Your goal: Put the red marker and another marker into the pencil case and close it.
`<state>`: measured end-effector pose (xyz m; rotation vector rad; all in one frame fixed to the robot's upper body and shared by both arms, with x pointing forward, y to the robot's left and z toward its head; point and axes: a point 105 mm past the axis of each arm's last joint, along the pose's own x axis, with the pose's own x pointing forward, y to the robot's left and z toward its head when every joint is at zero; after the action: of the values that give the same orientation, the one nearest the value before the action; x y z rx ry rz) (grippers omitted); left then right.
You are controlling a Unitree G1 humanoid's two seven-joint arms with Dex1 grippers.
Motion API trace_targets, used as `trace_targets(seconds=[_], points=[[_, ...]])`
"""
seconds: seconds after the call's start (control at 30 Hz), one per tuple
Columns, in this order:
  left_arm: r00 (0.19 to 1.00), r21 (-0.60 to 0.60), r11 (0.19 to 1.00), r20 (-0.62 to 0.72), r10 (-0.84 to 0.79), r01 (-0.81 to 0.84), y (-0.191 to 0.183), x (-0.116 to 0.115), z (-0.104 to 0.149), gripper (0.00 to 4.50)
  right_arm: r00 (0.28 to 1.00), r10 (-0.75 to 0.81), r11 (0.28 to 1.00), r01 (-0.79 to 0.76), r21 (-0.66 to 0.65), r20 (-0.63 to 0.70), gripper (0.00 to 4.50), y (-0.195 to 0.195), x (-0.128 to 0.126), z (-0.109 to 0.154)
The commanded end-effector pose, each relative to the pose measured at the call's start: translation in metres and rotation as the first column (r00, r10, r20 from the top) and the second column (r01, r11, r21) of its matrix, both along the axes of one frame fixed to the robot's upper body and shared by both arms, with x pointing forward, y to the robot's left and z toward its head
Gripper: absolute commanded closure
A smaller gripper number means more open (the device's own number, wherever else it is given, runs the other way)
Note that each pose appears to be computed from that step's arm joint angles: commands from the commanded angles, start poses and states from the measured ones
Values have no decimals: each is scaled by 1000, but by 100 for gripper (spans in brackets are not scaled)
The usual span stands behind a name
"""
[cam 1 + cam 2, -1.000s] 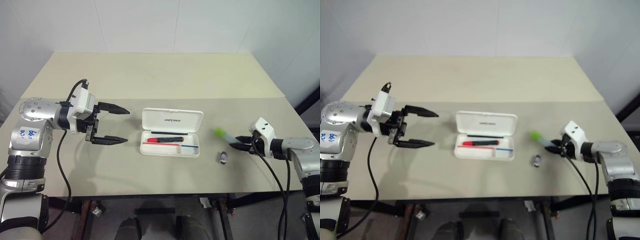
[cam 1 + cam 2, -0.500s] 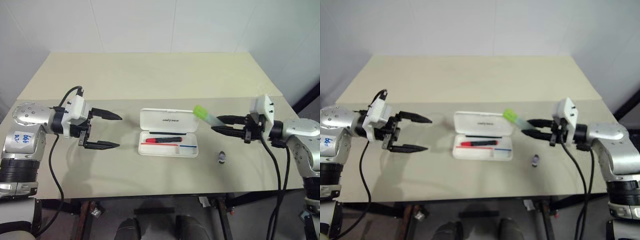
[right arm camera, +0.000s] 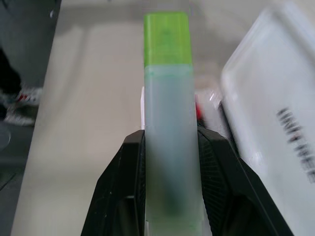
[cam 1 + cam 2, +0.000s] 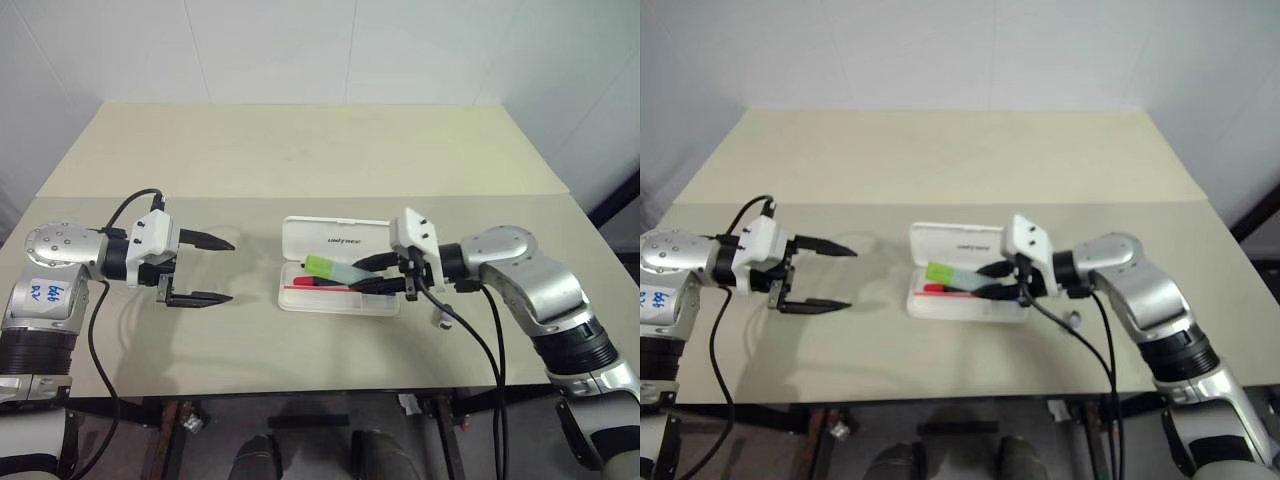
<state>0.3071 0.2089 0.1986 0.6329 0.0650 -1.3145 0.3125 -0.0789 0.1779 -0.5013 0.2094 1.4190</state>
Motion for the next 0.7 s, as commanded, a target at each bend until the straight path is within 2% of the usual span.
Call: trace_targets(seconds=[0.03,0.2,0.33,0.7], points=[[999,-4,1000,48,-5,5,-2,-3,11,0,999,44,999,-43,-23,32,340,8,6,7],[999,-11,1000,40,-13,14,-6,-6,10,0,998,51,998,-50,-46,31,340,18,16,0],[999,-26,1000,35,5,-4,-4,-8,11,0,994,99,991,-96,-94,34,340,32,18,-21],[1000,-26,999,24,21,-20,-3,-11,10,0,993,114,990,-110,-84,34,340,46,22,-27]])
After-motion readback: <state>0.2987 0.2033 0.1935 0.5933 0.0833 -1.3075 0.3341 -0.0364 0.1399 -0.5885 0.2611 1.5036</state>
